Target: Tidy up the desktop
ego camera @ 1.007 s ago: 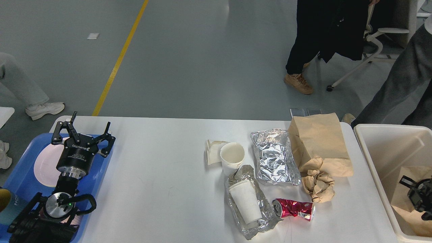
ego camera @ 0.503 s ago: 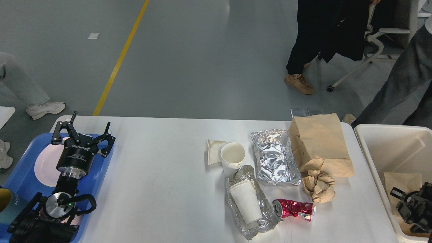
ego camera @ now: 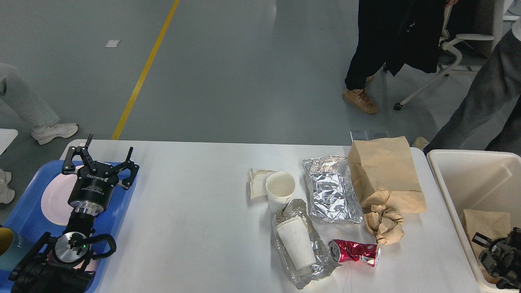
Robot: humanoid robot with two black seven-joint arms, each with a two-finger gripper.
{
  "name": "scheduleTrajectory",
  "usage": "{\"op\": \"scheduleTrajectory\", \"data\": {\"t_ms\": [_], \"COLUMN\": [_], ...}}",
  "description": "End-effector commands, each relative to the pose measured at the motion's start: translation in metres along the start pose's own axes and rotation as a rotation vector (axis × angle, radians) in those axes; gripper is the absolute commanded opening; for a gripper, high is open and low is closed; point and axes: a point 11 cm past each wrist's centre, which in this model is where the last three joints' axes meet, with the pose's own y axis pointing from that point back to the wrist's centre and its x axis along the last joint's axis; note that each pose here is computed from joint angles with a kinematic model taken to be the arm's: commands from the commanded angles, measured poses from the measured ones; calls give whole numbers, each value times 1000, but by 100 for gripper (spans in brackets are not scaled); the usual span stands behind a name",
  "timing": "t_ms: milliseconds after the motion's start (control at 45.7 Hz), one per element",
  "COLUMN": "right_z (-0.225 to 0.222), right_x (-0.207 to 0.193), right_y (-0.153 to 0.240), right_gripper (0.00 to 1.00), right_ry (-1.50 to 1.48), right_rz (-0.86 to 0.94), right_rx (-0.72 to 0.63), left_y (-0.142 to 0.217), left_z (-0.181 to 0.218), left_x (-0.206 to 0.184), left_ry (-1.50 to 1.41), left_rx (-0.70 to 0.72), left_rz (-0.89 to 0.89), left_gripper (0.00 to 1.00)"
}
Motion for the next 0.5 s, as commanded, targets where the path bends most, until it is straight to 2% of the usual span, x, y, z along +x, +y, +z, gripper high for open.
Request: {"op": "scheduleTrajectory", "data": {"t_ms": [0,372,481], "right_z": [0,3,-2], "right_x": [4,8,36], "right_y": [0,1,6], "right_gripper": [100,100,100], "right_ry": [-5,-8,-4], "right_rz": [30,6,1], "right_rx": [1,-1,11], "left_y": [0,0,0], "left_z": [0,0,0], "left_x": [0,0,0], "left_ry": [0,0,0], "left_rx": [0,0,0], "left_rz": [0,0,0], "left_gripper": [96,96,96]}}
